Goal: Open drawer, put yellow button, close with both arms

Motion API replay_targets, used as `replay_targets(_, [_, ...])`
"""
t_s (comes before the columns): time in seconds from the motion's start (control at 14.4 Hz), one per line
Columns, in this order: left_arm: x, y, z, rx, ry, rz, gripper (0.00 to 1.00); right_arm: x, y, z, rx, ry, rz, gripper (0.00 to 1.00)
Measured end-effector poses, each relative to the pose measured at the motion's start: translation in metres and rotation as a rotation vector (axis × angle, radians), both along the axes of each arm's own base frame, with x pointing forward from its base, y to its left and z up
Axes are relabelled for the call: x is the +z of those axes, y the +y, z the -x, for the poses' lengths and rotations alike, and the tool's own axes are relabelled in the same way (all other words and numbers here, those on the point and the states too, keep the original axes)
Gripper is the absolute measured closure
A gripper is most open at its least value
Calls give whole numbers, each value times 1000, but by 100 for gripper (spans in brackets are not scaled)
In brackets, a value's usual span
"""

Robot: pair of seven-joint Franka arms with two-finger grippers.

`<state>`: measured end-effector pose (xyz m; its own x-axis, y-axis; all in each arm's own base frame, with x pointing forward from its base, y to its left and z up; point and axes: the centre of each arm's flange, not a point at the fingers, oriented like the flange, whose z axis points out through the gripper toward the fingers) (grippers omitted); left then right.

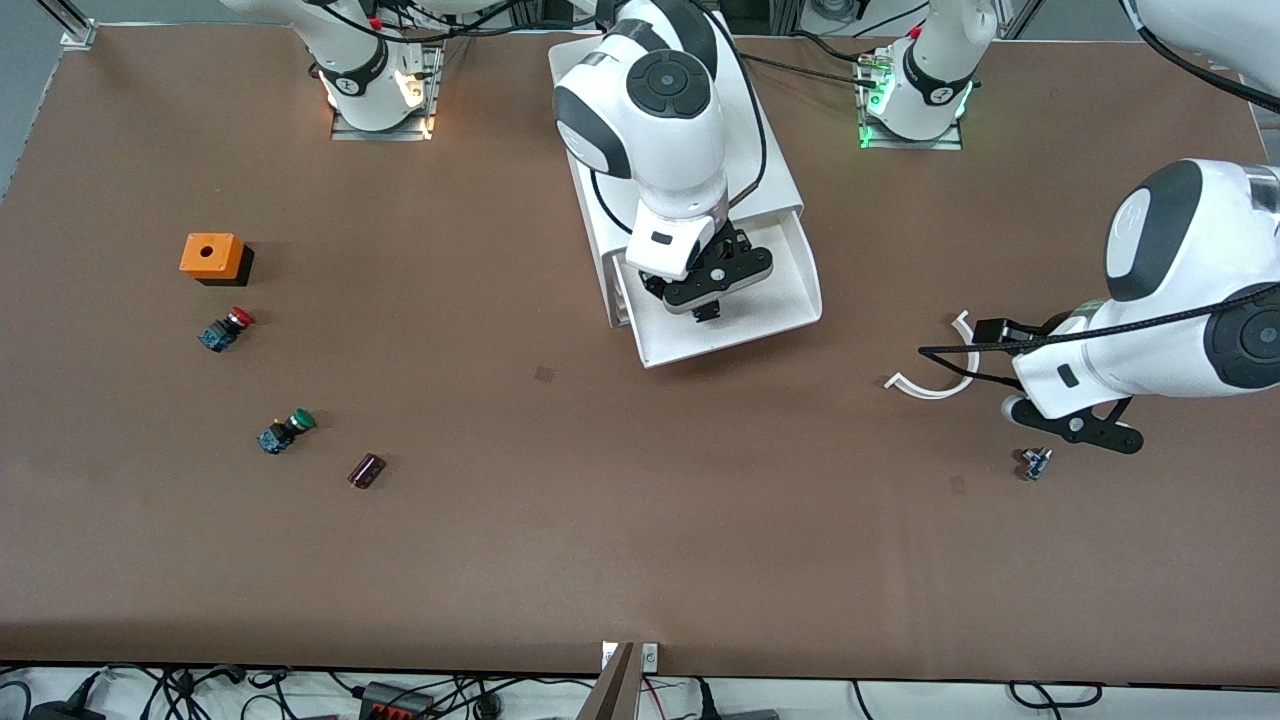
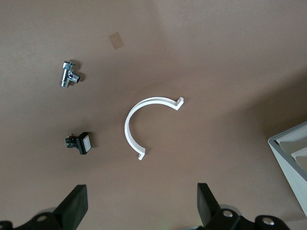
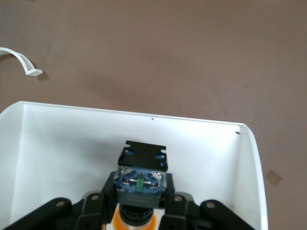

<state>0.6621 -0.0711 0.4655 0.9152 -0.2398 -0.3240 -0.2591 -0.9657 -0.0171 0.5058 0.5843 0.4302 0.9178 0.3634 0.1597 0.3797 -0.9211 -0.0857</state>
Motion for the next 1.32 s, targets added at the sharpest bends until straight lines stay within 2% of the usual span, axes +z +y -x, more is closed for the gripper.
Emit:
replay_targets(0.35, [-6, 2, -2, 56, 4, -14, 0, -6, 3, 2, -6, 7, 6, 59])
replay_targets(0.69, [-5, 6, -5, 83, -15, 15, 0, -17, 6, 4, -29, 21, 13, 59])
replay_targets(1.25, [-5, 12, -7, 93, -21, 19, 0, -19, 8, 6, -77, 37, 4, 59])
replay_targets(1.32, [-5, 12, -7, 93, -21, 19, 0, -18, 8, 6, -81, 37, 3, 54])
